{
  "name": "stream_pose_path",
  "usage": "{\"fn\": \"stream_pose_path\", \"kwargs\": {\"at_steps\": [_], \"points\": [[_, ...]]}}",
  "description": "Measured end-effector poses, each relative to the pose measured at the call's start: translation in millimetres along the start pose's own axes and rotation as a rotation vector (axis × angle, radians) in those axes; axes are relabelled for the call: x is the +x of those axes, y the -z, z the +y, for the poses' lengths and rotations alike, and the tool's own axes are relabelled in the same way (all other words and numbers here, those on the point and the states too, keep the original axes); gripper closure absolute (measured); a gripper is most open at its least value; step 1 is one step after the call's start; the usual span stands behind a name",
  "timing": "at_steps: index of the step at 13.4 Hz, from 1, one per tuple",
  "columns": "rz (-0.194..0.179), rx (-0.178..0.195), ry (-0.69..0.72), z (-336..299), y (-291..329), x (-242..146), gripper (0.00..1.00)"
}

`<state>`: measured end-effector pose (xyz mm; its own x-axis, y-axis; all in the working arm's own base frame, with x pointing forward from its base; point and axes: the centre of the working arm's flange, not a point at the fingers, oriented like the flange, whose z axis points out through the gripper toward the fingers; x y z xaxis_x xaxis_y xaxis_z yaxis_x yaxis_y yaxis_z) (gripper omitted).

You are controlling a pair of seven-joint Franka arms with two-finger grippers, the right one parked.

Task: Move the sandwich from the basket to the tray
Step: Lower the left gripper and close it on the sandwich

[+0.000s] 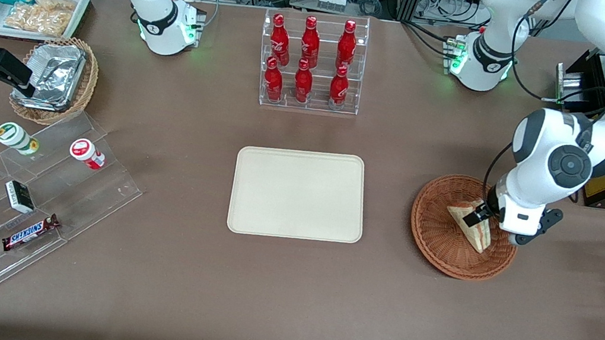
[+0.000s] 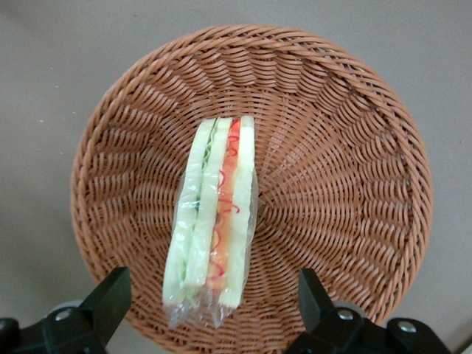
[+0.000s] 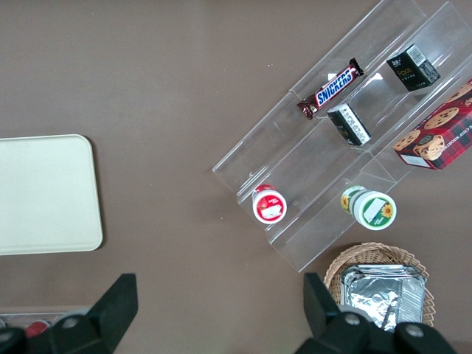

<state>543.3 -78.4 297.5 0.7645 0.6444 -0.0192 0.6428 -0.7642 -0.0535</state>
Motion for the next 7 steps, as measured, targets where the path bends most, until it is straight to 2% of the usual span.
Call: {"fn": "stream_pose_path", "kwargs": {"at_steps": [2, 7], "points": [[0.003, -0.01, 0.014, -2.4, -16.1, -0.7, 0.0], [-0.023, 0.014, 0.027, -6.3, -39.3, -1.6, 0.0]]}}
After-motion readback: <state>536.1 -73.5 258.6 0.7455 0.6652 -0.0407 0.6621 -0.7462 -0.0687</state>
